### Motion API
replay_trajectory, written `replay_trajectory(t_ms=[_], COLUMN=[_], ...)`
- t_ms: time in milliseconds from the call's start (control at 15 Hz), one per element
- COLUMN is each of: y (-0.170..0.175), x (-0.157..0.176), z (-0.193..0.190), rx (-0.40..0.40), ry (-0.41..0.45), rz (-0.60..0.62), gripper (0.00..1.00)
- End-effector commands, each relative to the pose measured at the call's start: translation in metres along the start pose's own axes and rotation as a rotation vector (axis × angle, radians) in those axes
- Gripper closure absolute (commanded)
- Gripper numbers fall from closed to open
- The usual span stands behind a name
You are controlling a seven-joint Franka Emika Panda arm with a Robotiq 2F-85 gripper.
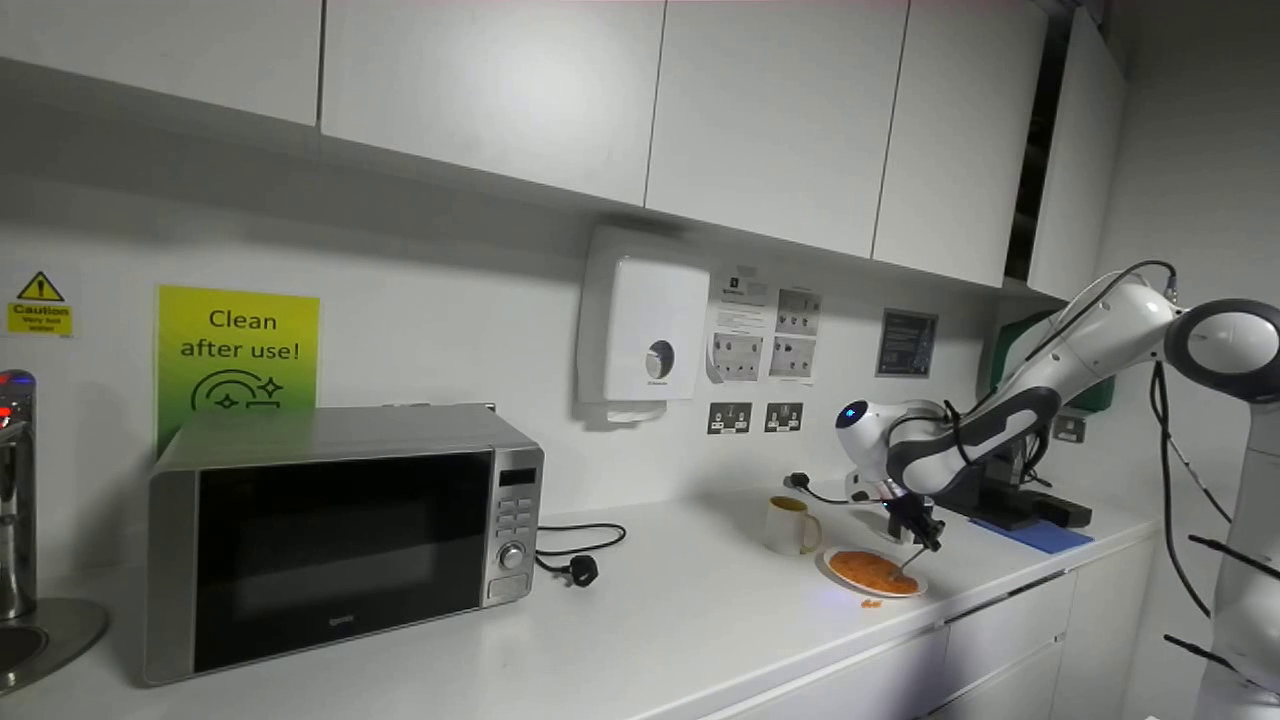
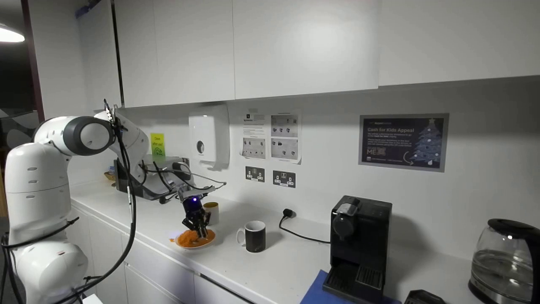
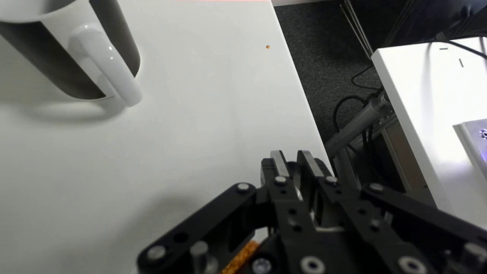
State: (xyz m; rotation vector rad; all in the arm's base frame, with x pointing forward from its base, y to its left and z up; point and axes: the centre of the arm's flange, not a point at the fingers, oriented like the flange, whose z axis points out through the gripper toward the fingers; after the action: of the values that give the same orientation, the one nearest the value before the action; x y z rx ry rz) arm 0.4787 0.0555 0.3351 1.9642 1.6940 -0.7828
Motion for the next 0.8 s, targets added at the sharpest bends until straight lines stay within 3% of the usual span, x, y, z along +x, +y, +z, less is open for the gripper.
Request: replay_trajectory(t_ms=[0, 733], y=[0.0066, 0.0153], x=[0.0129, 0.0213], z=[-0.0025, 0.0007], rx=[-0.026, -0.121], ry=[0.039, 0.090], rz=[0.016, 0.001], gripper=[0.97, 0.97])
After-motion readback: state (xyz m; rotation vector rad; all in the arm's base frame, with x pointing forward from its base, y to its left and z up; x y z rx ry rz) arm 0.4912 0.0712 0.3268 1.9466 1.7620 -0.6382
